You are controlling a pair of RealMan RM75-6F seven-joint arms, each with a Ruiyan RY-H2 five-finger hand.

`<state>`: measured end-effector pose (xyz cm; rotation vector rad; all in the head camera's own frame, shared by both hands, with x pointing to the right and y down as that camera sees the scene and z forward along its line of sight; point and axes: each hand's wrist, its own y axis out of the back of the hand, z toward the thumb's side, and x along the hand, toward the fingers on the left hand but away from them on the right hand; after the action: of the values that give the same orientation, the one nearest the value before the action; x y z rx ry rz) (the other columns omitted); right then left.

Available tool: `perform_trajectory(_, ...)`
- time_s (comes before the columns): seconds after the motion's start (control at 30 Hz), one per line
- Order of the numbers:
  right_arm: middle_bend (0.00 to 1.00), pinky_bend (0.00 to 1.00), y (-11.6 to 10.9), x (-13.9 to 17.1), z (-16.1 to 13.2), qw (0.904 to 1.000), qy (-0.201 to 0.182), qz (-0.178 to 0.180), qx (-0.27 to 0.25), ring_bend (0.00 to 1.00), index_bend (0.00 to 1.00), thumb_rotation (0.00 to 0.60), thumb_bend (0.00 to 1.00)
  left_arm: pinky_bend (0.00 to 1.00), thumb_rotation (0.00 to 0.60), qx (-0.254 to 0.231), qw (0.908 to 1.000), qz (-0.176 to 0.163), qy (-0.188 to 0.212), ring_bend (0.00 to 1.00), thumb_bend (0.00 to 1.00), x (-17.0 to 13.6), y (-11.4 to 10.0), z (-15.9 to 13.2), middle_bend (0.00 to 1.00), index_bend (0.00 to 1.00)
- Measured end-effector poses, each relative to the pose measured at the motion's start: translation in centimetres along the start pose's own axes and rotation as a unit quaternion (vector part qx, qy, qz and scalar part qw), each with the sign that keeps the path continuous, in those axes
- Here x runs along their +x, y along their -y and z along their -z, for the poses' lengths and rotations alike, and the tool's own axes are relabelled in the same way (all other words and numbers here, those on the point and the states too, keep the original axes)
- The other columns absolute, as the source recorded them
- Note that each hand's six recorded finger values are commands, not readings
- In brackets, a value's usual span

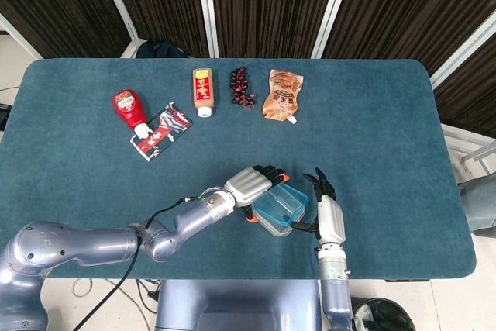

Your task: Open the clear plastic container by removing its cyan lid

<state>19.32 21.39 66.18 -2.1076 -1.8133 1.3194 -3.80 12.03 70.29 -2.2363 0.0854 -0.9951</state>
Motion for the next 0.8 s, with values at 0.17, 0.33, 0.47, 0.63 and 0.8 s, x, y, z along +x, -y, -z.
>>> perform_trajectory(0.17,0.05,0.00,0.2,0.0,-0.2,0.9999,-0.001,-0.004,-0.015,0.00,0.39,0.600,0.26,0.15,0.600,-0.001,1.0000,-0.001,-0.003,0.00,0.00,-0.5,-0.1,0.5,0.00,0.00)
perform_trajectory(0.33,0.06,0.00,0.4,-0.1,-0.4,0.9997,-0.001,-0.006,-0.023,0.00,0.43,0.600,0.28,0.15,0.600,0.002,1.0000,0.001,-0.006,0.00,0.00,-1.2,-0.2,1.3,0.00,0.00)
perform_trajectory(0.47,0.07,0.00,0.3,-0.3,-0.5,0.9996,0.002,-0.003,-0.028,0.00,0.48,0.600,0.33,0.15,0.600,0.006,1.0000,0.003,-0.006,0.00,0.00,-1.7,-0.3,1.8,0.00,0.00)
perform_trajectory(0.63,0.08,0.00,0.3,-0.4,-0.9,0.9996,-0.001,-0.001,-0.030,0.00,0.55,0.600,0.45,0.15,0.600,0.016,0.9999,0.005,-0.003,0.00,0.00,-2.3,-0.3,2.2,0.00,0.00)
perform_trajectory(0.8,0.08,0.00,0.2,-0.5,-1.2,0.9996,-0.003,0.003,-0.028,0.00,0.60,0.600,0.58,0.15,0.600,0.018,0.9998,0.005,-0.002,0.00,0.00,-2.6,-0.4,2.5,0.00,0.00)
